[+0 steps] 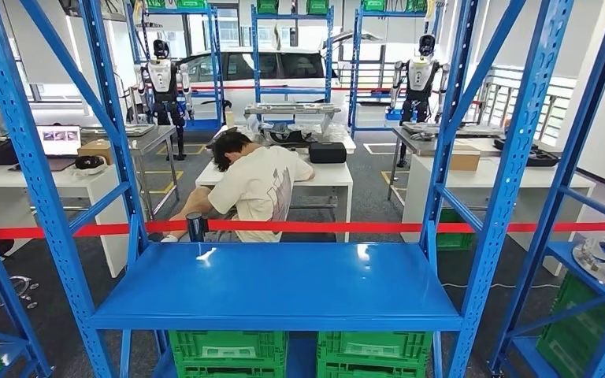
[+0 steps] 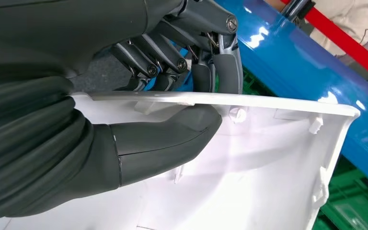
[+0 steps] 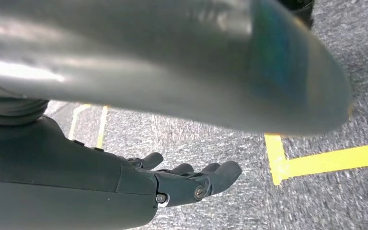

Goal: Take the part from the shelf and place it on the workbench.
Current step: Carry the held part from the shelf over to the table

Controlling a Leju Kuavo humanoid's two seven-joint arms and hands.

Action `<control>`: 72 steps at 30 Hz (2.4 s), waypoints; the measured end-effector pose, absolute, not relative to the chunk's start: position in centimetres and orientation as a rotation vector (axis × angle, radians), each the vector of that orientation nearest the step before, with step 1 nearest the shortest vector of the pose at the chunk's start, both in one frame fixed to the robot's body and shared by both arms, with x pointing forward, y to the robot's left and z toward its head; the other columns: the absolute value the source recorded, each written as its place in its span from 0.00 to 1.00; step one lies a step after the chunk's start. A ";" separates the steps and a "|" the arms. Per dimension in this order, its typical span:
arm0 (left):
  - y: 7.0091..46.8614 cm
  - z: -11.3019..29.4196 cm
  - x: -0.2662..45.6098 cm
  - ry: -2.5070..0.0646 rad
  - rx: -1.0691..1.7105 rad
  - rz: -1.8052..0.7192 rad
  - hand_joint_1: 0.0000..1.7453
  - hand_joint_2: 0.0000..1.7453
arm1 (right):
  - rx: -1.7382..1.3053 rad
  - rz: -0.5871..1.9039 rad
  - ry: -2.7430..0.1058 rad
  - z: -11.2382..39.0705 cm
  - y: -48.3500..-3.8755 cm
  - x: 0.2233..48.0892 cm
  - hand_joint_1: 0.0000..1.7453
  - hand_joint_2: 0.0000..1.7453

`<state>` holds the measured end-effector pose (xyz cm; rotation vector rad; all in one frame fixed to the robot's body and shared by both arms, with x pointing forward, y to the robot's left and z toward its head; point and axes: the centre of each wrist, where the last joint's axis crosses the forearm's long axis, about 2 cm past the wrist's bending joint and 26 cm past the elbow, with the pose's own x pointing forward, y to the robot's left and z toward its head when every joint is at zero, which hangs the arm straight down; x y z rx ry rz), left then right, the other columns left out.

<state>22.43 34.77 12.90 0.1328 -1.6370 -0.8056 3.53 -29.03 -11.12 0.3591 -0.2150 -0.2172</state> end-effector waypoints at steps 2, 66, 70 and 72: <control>34.9 12.5 20.9 -1.639 0.130 -0.795 1.00 1.00 | 0.359 -0.206 -0.228 -11.1 -29.1 3.6 0.00 0.00; 32.7 14.2 12.3 -1.611 0.177 -0.741 1.00 1.00 | 0.352 -0.135 -0.204 -11.1 -30.0 3.8 0.00 0.00; 32.5 14.1 12.1 -1.608 0.192 -0.734 1.00 1.00 | 0.352 -0.139 -0.221 -11.1 -29.9 3.7 0.00 0.00; 32.4 14.1 12.1 -1.608 0.193 -0.729 1.00 1.00 | 0.353 -0.142 -0.219 -11.1 -29.8 3.4 0.00 0.00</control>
